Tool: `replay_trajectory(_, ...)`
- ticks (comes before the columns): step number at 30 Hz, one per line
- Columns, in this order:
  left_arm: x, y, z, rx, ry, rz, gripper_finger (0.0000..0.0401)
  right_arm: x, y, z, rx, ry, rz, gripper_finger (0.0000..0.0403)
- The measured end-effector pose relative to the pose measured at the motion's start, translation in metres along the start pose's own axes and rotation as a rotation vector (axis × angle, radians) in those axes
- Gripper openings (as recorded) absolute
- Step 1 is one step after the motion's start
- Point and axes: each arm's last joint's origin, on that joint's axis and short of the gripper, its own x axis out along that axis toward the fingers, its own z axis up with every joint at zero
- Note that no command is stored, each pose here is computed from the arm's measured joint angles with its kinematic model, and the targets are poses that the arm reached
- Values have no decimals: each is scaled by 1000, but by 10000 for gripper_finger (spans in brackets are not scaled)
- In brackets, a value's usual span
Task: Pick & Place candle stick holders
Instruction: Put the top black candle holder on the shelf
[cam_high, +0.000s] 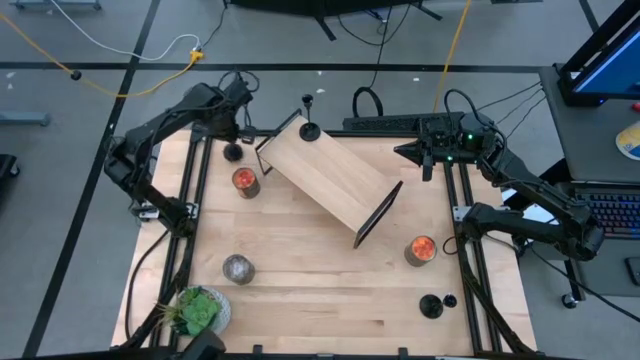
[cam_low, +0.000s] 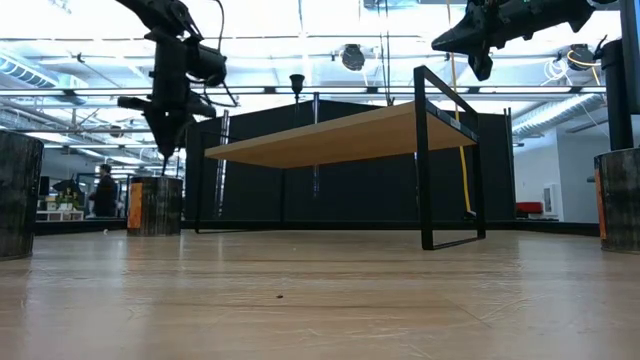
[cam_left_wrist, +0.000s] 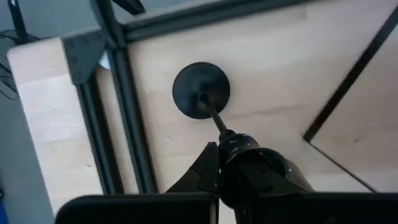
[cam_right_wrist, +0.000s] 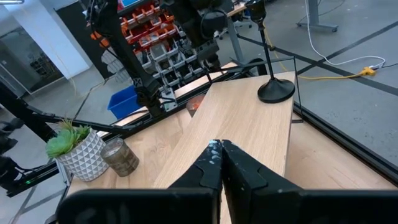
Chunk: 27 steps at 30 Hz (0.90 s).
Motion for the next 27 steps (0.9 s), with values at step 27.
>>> replay_trajectory(27, -61, 34, -39, -94, -191, -77, 11, 0, 0, 0, 1, 0, 0, 0)
